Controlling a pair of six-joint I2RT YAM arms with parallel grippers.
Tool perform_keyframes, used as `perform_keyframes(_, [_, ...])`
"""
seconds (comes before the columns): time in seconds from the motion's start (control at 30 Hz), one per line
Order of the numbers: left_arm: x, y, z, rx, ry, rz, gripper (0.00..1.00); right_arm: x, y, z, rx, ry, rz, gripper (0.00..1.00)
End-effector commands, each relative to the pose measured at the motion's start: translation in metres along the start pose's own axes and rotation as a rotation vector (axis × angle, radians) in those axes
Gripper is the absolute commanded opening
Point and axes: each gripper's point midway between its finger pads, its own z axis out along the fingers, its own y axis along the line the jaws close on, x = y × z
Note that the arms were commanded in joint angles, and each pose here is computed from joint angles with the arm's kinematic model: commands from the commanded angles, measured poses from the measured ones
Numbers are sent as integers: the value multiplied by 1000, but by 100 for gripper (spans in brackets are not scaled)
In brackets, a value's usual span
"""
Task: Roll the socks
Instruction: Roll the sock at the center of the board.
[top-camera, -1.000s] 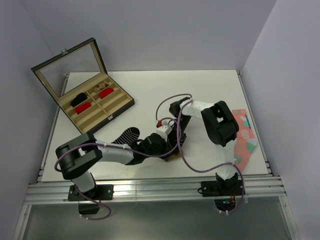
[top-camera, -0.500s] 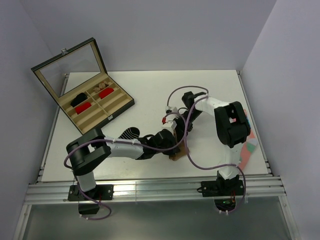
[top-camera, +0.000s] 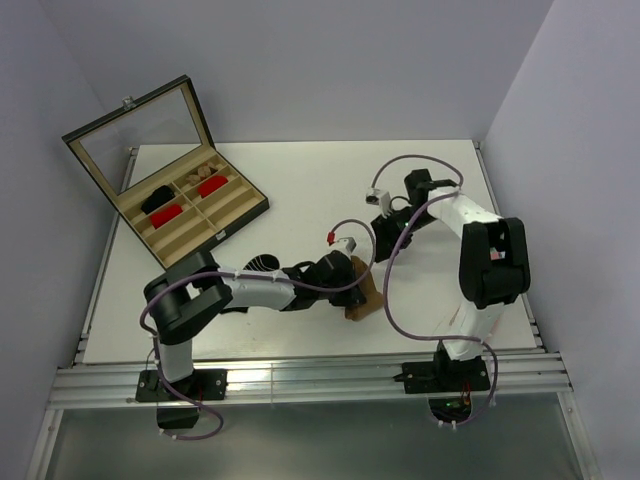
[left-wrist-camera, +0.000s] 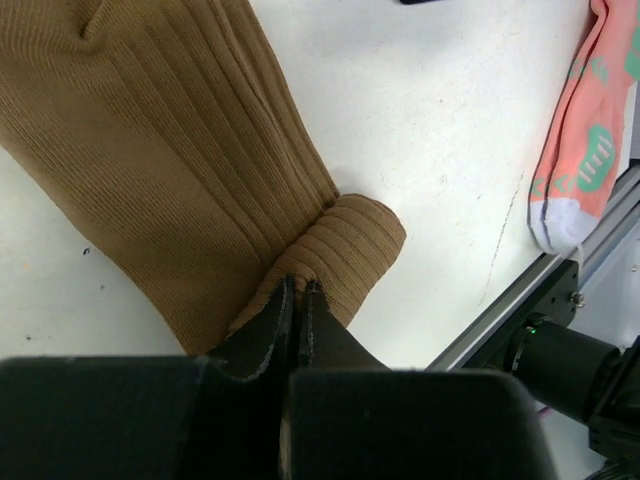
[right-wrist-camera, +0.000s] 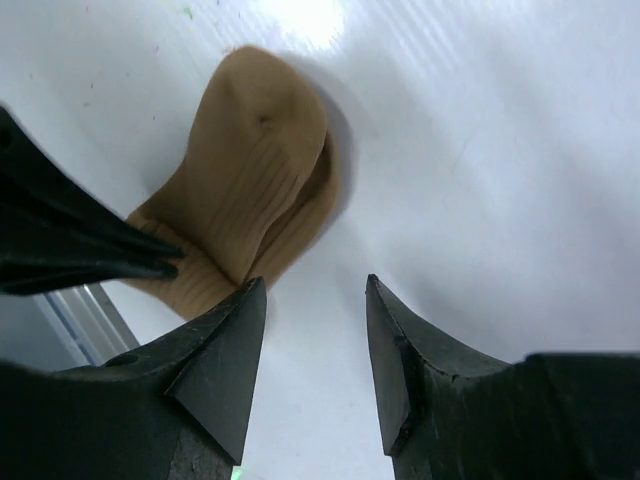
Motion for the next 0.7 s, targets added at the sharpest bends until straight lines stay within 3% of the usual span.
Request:
perform_keyframes(0.0, [56,75,2,-237,213,-2,0,0,2,-16,30,-66,-67,51])
perform_keyframes(0.33, [56,91,7,-208,319,-78,0,47,25,-13,25,-43,-300,51])
perform_keyframes(0.67, [56,102,11,-187,418,-137,0,59,42,-17,55,-70,-545,58])
